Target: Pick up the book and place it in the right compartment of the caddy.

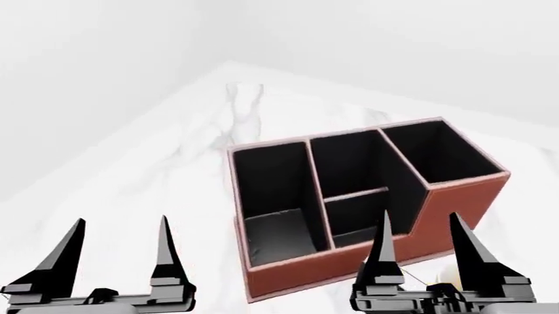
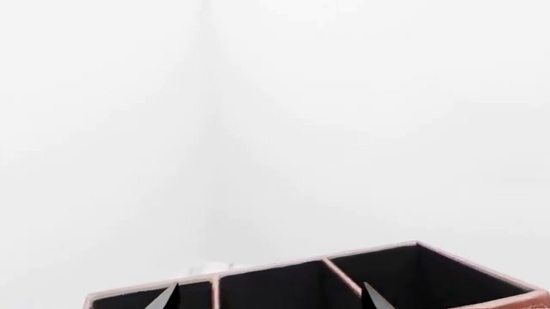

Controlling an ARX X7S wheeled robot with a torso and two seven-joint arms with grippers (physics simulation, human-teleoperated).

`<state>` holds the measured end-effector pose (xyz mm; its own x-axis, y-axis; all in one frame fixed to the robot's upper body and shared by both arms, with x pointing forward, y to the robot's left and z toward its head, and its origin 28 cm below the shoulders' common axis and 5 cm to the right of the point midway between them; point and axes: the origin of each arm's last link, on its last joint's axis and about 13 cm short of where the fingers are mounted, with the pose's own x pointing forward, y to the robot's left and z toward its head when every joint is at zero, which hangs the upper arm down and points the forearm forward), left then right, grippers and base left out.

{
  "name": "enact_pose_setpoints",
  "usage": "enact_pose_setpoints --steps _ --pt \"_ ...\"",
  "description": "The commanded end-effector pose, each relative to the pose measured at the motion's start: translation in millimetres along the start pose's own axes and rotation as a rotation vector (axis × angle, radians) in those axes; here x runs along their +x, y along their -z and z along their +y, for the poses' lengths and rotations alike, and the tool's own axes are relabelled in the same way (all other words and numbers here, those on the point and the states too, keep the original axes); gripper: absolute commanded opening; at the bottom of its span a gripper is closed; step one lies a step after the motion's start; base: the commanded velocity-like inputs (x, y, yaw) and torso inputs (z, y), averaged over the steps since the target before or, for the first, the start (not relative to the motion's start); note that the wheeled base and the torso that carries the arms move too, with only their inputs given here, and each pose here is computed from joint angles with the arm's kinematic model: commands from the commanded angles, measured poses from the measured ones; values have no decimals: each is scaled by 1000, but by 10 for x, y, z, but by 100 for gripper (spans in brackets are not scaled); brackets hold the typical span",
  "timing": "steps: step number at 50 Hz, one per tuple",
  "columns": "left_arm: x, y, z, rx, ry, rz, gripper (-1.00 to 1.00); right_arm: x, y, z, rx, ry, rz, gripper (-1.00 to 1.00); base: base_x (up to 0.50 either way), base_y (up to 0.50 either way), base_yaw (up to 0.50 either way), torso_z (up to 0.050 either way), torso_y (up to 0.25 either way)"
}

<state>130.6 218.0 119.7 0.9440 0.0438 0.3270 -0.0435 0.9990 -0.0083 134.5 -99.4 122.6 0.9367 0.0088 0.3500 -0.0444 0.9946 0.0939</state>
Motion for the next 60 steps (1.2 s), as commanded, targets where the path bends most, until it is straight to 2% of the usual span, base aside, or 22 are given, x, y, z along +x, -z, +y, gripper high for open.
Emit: enact_pose_setpoints --steps 1,13,14,16,23,33,60 --pt "-1 -2 -1 -2 2 3 100 -5 -4 2 -2 -3 0 100 0 0 500 0 0" --pt "11 16 -4 6 1 9 100 4 -1 -4 4 8 0 100 0 0 500 0 0" --pt "7 12 -6 6 2 8 100 8 10 -8 -23 14 0 100 -226 379 0 0 0" --pt "5 9 -9 7 6 6 100 5 9 -4 17 -3 5 100 -45 75 0 0 0" --pt "26 27 -6 7 2 12 100 -3 -6 12 12 -34 -14 100 0 0 0 0 0" --pt "27 29 -11 10 3 13 100 -3 -5 19 49 -55 -5 100 -52 -32 0 0 0" --pt "21 30 -10 13 -2 13 100 -17 -10 14 74 -67 -9 100 -135 -496 0 0 0"
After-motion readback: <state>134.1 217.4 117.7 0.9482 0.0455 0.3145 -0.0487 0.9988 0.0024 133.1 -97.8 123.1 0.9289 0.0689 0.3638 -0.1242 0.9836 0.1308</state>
